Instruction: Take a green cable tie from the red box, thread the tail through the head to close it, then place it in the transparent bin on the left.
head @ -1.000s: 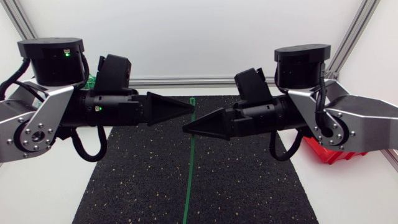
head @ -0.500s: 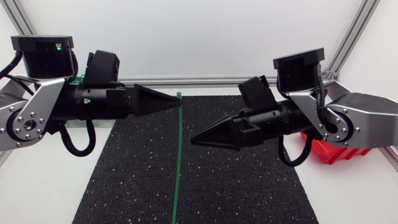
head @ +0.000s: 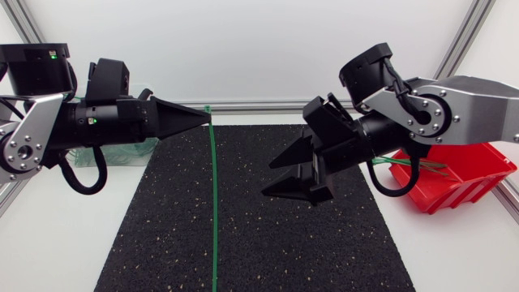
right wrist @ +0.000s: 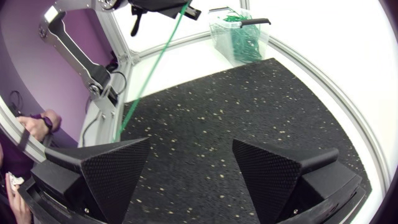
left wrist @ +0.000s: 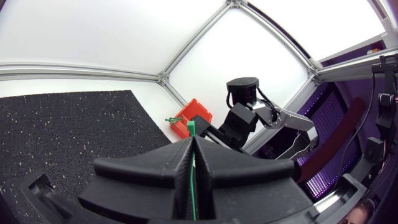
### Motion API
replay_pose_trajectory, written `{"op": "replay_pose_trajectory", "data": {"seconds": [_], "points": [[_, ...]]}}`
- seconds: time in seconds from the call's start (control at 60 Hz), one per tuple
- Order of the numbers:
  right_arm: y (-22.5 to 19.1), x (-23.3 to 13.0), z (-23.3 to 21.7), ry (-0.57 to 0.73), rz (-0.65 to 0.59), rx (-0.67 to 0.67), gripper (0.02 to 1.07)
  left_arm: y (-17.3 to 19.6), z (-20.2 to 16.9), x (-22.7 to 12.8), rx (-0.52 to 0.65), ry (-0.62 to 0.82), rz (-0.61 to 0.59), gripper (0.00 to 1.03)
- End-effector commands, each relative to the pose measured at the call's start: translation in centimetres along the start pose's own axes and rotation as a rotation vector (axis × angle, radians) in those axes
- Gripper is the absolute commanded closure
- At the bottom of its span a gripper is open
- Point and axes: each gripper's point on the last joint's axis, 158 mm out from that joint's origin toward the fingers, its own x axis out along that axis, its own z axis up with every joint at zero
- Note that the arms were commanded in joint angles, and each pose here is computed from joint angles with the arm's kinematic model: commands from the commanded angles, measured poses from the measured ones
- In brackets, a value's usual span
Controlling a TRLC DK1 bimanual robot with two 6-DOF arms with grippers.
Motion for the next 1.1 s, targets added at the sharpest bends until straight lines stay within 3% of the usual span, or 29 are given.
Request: {"op": "replay_pose_trajectory", "data": {"seconds": [0.0, 0.233, 0.35, 0.433, 0.617, 0.783, 0.917, 1.083], "points": [[-2.0, 0.4, -0.7, 0.033, -0.058, -0.09, 0.06, 0.6, 0.4, -0.4, -0.013, -0.005, 0.002, 1.0], [-5.5, 1.8, -1.7, 0.105, -0.174, -0.264, 0.06, 2.4, 0.9, -1.2, -0.093, 0.008, 0.006, 1.0], [-6.9, 2.0, 0.0, 0.035, -0.243, -0.423, 0.06, 3.3, 1.0, -1.4, -0.155, 0.031, -0.01, 1.0], [-8.4, 1.9, 0.3, 0.054, -0.319, -0.568, 0.06, 4.0, 1.0, -1.8, -0.176, 0.03, -0.008, 1.0], [-10.6, 1.1, 3.5, 0.039, -0.489, -0.737, 0.06, 5.1, 0.6, -1.5, -0.244, 0.056, -0.011, 1.0], [-9.0, 2.1, 5.3, 0.012, -0.525, -0.941, 0.06, 6.0, 0.2, -1.2, -0.279, 0.072, -0.022, 1.0], [-6.4, 3.3, 6.0, -0.068, -0.54, -1.279, 0.06, 6.4, 0.2, -1.0, -0.292, 0.079, -0.024, 1.0], [-3.5, 5.5, 4.5, -0.053, -0.494, -1.507, 0.06, 6.8, -0.1, -0.7, -0.31, 0.09, -0.029, 1.0]]}}
